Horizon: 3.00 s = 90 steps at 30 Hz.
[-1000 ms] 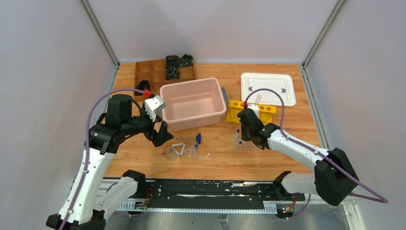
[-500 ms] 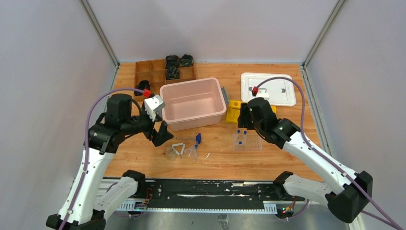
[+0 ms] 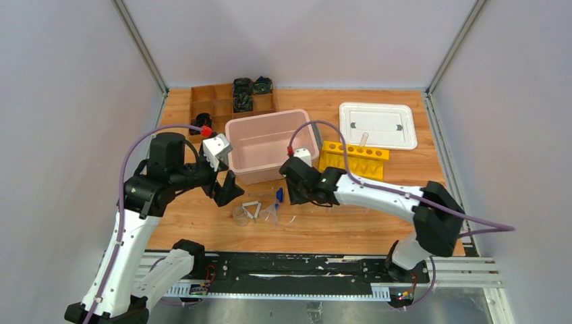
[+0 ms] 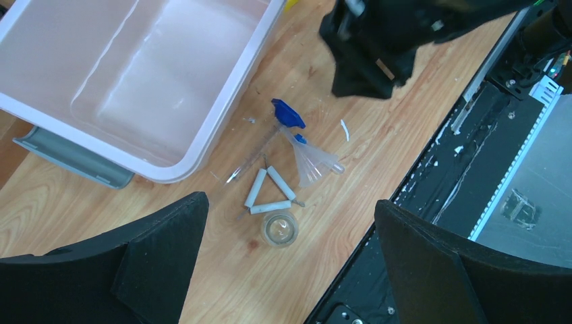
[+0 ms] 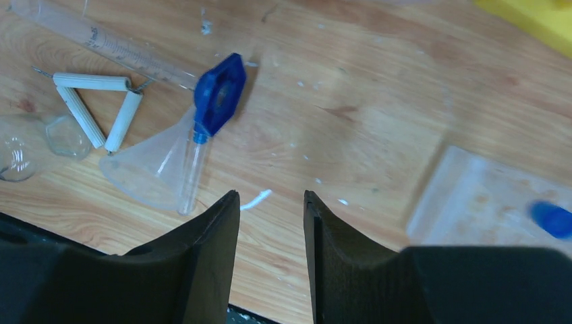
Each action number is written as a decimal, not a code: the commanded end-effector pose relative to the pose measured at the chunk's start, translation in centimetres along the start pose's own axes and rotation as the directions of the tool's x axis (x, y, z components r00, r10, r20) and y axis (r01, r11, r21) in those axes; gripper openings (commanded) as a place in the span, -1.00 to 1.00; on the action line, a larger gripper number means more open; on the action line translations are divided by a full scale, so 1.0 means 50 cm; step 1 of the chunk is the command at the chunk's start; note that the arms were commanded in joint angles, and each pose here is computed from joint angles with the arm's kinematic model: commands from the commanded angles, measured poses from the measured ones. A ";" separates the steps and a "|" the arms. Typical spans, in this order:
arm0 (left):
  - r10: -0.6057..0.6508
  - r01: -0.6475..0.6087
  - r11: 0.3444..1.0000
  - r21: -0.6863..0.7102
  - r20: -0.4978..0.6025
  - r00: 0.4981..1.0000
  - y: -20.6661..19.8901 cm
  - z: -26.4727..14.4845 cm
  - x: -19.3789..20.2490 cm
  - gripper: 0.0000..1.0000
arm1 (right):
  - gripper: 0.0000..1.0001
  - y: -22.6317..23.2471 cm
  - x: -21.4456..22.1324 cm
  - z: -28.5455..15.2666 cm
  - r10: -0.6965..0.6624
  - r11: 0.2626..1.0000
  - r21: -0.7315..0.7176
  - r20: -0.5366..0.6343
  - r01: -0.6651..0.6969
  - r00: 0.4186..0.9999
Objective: Organize the chemistry lab equipment
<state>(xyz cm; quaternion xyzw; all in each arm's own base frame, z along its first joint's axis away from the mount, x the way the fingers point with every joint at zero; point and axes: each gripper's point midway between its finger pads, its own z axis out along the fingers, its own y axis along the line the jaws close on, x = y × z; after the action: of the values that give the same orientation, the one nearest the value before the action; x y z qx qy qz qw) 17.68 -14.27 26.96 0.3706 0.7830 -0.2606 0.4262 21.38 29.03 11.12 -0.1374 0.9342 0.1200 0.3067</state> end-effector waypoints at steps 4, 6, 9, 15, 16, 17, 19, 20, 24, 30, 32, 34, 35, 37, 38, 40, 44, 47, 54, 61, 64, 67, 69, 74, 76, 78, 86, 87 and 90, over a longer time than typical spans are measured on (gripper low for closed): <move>0.031 -0.031 1.000 -0.004 0.045 0.998 -0.006 -0.016 -0.030 1.00 | -0.13 0.123 0.033 0.064 -0.043 0.996 -0.081 -0.062 0.038 0.997; 0.028 -0.028 1.000 -0.004 0.048 0.998 -0.007 -0.017 -0.032 1.00 | -0.13 0.137 0.045 0.078 -0.053 0.995 -0.088 -0.080 0.046 0.995; 0.036 -0.036 0.999 -0.009 0.052 0.998 -0.008 -0.020 -0.032 1.00 | -0.14 0.153 0.063 0.092 -0.067 0.993 -0.101 -0.104 0.057 0.992; 0.045 -0.044 0.999 -0.016 0.059 0.997 -0.008 -0.024 -0.034 1.00 | -0.17 0.161 0.094 0.120 -0.095 0.993 -0.087 -0.142 0.083 0.985; 0.046 -0.045 0.999 -0.016 0.061 0.997 -0.009 -0.025 -0.036 1.00 | -0.18 0.161 0.096 0.122 -0.097 0.993 -0.085 -0.144 0.085 0.985; 0.047 -0.046 0.999 -0.015 0.062 0.997 -0.009 -0.025 -0.037 1.00 | -0.18 0.161 0.099 0.126 -0.101 0.993 -0.081 -0.148 0.089 0.984; 0.049 -0.048 0.999 -0.015 0.065 0.997 -0.009 -0.026 -0.040 1.00 | -0.19 0.157 0.107 0.134 -0.108 0.993 -0.069 -0.156 0.098 0.982; 0.049 -0.048 0.999 -0.015 0.065 0.997 -0.009 -0.026 -0.041 1.00 | -0.20 0.155 0.110 0.140 -0.113 0.993 -0.062 -0.160 0.105 0.981; 0.053 -0.052 0.998 -0.019 0.066 0.996 -0.008 -0.027 -0.042 1.00 | -0.24 0.136 0.122 0.153 -0.126 0.992 -0.016 -0.173 0.125 0.977; 0.054 -0.054 0.998 -0.013 0.069 0.996 -0.010 -0.027 -0.044 1.00 | -0.44 0.090 0.141 0.152 -0.125 0.989 0.057 -0.176 0.136 0.977; 0.052 -0.052 0.999 -0.006 0.069 0.996 -0.011 -0.026 -0.045 1.00 | -0.54 0.067 0.148 0.141 -0.119 0.988 0.079 -0.171 0.134 0.978; 0.050 -0.050 0.999 0.000 0.069 0.996 -0.012 -0.025 -0.046 1.00 | -0.66 0.048 0.148 0.126 -0.111 0.988 0.092 -0.157 0.126 0.981; 0.048 -0.048 0.999 0.004 0.068 0.997 -0.013 -0.024 -0.047 1.00 | -0.72 0.038 0.148 0.118 -0.101 0.988 0.097 -0.152 0.116 0.983; 0.045 -0.046 0.999 0.007 0.069 0.997 -0.014 -0.023 -0.048 1.00 | -0.86 0.016 0.147 0.104 -0.078 0.990 0.103 -0.145 0.094 0.986; 0.046 -0.047 0.999 0.009 0.070 0.996 -0.015 -0.024 -0.048 1.00 | -0.93 0.008 0.144 0.096 -0.071 0.991 0.102 -0.138 0.085 0.988; 0.047 -0.049 0.999 0.012 0.075 0.996 -0.017 -0.025 -0.050 1.00 | -1.00 -0.002 0.133 0.076 -0.059 0.994 0.089 -0.117 0.070 0.991; 0.044 -0.046 0.999 0.018 0.087 0.995 -0.021 -0.030 -0.059 1.00 | -1.00 -0.009 0.087 0.032 -0.049 0.997 0.065 -0.046 0.052 0.998; 0.035 -0.038 0.999 0.036 0.096 0.995 -0.029 -0.032 -0.064 1.00 | -1.00 -0.002 0.020 -0.016 -0.036 0.998 0.045 0.044 0.034 0.998; -0.105 0.094 0.993 0.069 0.184 0.977 -0.041 -0.025 -0.103 1.00 | -1.00 0.092 -0.205 -0.173 0.100 0.986 -0.159 0.342 -0.047 0.934; -0.271 0.230 0.957 0.174 0.263 0.926 -0.060 -0.024 -0.172 0.84 | -1.00 0.179 -0.353 -0.313 0.285 0.928 -0.366 0.586 -0.066 0.759; -0.294 0.254 0.950 0.180 0.248 0.923 -0.057 -0.016 -0.167 0.78 | -1.00 0.203 -0.375 -0.346 0.319 0.915 -0.399 0.624 -0.060 0.713; -0.331 0.284 0.936 0.206 0.246 0.911 -0.058 -0.006 -0.166 0.68 | -1.00 0.226 -0.385 -0.370 0.347 0.900 -0.432 0.644 -0.051 0.682; -0.345 0.291 0.928 0.232 0.243 0.906 -0.063 0.000 -0.165 0.57 | -1.00 0.237 -0.387 -0.375 0.358 0.893 -0.447 0.645 -0.046 0.675; -0.356 0.308 0.925 0.224 0.221 0.908 -0.051 0.019 -0.151 0.35 | -1.00 0.261 -0.384 -0.380 0.367 0.881 -0.471 0.639 -0.032 0.677; -0.368 0.321 0.919 0.228 0.211 0.906 -0.049 0.024 -0.150 0.27 | -1.00 0.269 -0.384 -0.379 0.369 0.878 -0.477 0.637 -0.029 0.677; -0.372 0.325 0.918 0.228 0.205 0.905 -0.047 0.027 -0.149 0.18 | -1.00 0.276 -0.382 -0.377 0.370 0.875 -0.484 0.633 -0.026 0.680; -0.383 0.333 0.909 0.249 0.188 0.904 -0.049 0.037 -0.142 -0.13 | -1.00 0.303 -0.379 -0.372 0.372 0.865 -0.501 0.624 -0.013 0.687; -0.384 0.334 0.909 0.249 0.187 0.904 -0.049 0.038 -0.141 -0.16 | -1.00 0.304 -0.381 -0.374 0.374 0.864 -0.504 0.625 -0.013 0.685; -0.391 0.342 0.905 0.251 0.177 0.903 -0.047 0.042 -0.136 -0.24 | -1.00 0.306 -0.382 -0.375 0.375 0.864 -0.504 0.627 -0.010 0.683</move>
<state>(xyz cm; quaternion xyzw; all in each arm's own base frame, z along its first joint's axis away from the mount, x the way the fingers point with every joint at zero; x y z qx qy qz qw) 19.29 -19.31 31.88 0.2207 0.7604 -0.4496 0.4134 21.41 40.70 36.59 -0.0646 0.7203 0.3886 0.5710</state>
